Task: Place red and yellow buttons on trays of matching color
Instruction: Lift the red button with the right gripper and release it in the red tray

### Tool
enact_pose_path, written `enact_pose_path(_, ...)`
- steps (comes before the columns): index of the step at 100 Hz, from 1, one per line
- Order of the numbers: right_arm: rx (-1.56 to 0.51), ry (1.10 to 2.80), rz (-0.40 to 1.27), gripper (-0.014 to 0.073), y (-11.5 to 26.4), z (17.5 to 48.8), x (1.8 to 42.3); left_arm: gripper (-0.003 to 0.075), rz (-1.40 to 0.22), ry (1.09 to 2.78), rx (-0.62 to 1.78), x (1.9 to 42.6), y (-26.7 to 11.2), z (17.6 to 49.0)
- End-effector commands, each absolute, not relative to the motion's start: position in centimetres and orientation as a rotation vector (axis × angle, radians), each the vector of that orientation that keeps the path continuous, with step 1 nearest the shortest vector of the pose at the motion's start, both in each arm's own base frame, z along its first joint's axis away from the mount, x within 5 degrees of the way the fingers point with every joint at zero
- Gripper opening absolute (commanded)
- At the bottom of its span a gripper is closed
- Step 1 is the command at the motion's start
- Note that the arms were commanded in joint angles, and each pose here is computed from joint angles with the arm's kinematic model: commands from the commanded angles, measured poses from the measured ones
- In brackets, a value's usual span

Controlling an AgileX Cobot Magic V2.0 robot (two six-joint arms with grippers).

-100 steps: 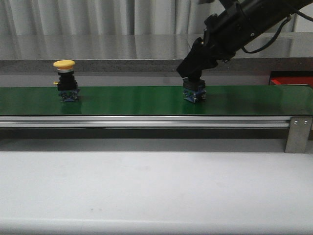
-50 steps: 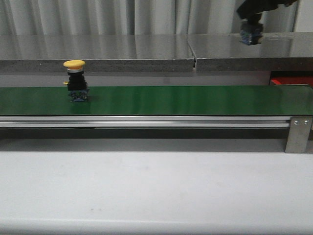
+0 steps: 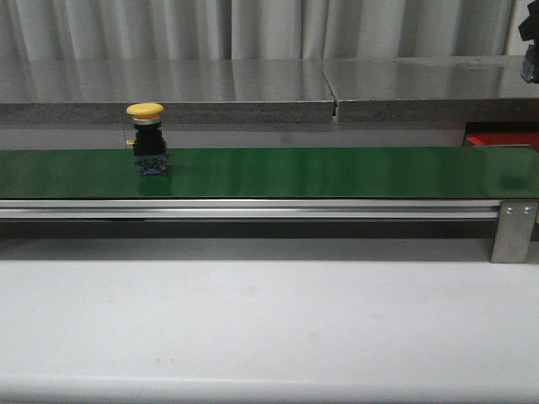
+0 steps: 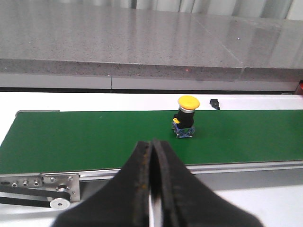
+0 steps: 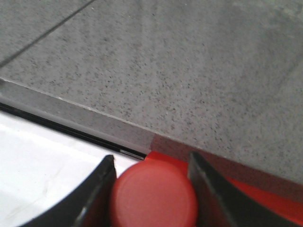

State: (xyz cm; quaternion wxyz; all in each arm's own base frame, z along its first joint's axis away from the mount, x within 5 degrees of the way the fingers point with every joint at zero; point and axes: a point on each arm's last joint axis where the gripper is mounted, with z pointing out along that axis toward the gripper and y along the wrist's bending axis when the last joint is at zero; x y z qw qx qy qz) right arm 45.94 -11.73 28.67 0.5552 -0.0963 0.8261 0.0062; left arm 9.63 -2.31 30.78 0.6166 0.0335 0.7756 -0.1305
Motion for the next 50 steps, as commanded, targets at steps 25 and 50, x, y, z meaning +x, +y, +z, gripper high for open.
enact_pose_path(25, -0.08, 1.9, 0.033, 0.005, -13.3, 28.0, 48.0, -0.002, -0.306, 1.7, 0.043, 9.7, -2.1, 32.2)
enact_pose_path(50, -0.009, 1.95, 0.014, 0.005, -14.2, 24.7, 49.0, -0.002, -0.306, 1.7, 0.043, 9.7, -2.1, 32.2)
